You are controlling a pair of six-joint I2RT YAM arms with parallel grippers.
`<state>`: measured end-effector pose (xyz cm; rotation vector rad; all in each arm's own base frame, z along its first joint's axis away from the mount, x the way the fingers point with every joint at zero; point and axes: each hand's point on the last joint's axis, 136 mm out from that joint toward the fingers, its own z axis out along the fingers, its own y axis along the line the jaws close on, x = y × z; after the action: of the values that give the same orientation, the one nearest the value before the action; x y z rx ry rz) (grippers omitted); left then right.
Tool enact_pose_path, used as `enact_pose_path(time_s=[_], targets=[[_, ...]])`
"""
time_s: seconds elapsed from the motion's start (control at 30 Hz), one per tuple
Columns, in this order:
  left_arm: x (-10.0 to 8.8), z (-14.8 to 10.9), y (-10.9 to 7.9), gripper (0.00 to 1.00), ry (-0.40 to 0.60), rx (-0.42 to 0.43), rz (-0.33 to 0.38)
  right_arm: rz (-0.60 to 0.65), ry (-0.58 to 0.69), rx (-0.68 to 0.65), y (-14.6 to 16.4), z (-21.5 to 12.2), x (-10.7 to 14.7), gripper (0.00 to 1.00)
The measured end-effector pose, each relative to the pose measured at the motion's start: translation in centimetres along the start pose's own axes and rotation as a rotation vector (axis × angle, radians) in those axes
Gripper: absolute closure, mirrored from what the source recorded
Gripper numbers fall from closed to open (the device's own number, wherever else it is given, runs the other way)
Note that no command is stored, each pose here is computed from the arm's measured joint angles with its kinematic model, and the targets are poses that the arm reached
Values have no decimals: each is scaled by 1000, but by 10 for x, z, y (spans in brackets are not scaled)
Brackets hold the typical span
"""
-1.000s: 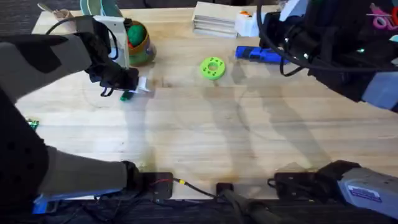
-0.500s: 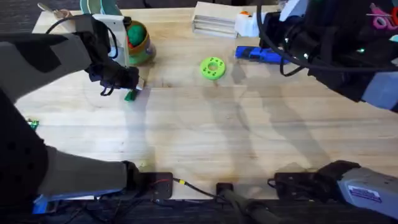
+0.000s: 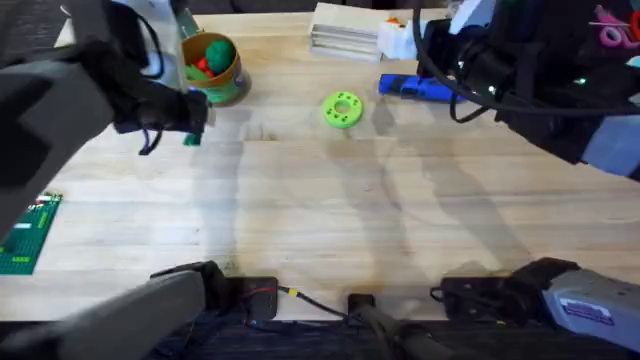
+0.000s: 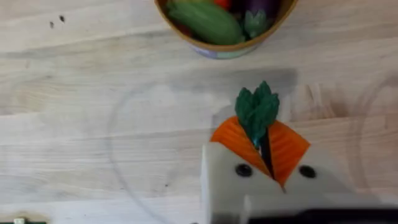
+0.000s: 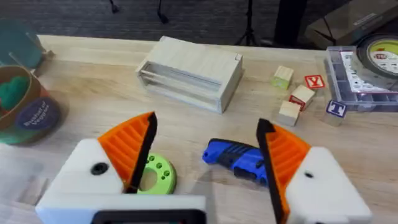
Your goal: Pick up the gripper from the table and insert it into the empty holder that is missing its gripper. Then pick up a screw, insert it into the mounting hole, and use the screwdriver to tighten it. Finally, clean up the table by picking up the vegetable and placing it into the bucket.
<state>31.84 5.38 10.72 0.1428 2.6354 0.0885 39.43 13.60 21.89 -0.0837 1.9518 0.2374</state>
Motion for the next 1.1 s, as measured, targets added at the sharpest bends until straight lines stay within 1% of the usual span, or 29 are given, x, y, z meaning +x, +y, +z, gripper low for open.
enact_pose_path(time_s=[0.07, 0.1, 0.23, 0.33, 0.43, 0.5, 0.6, 0.7, 0.8, 0.93, 0.97, 1.0, 1.03, 1.07, 1.1], targets=[[-10, -17, 2, 986, -65, -19, 4, 0, 0, 0, 0, 0, 0, 7], [-35, -42, 8, 987, -203, -60, 2, 0, 0, 0, 0, 0, 0, 7], [-76, -72, 18, 988, -412, -111, -34, 0, 0, 0, 0, 0, 0, 7], [-99, -86, 25, 989, -527, -121, -97, 0, 0, 0, 0, 0, 0, 9], [-117, -90, 30, 990, -605, -105, -195, -1, 4, 1, 0, 0, 1, 7], [-125, -82, 32, 990, -624, -80, -279, -3, 16, 3, -1, 0, 4, 8], [-127, -58, 34, 991, -596, -37, -401, -5, 32, 7, -2, 0, 8, 9], [-126, -32, 35, 991, -559, -7, -486, -7, 45, 9, -2, 0, 11, 8], [-127, -15, 36, 991, -543, 8, -534, -8, 49, 10, -3, 0, 12, 9], [-130, 1, 37, 985, -540, 18, -567, -8, 49, 10, -3, 0, 12, 8], [-130, 3, 38, 901, -540, 18, -569, -8, 49, 10, -3, 0, 12, 8], [-130, 6, 37, 433, -535, 24, -575, -8, 49, 10, -3, 0, 12, 9], [-130, 7, 37, 260, -534, 25, -576, -8, 49, 10, -3, 0, 12, 9], [-130, 7, 37, 118, -534, 27, -576, -8, 49, 10, -3, 0, 12, 9], [-130, 7, 37, 40, -534, 29, -582, -8, 49, 10, -3, 0, 12, 8]])
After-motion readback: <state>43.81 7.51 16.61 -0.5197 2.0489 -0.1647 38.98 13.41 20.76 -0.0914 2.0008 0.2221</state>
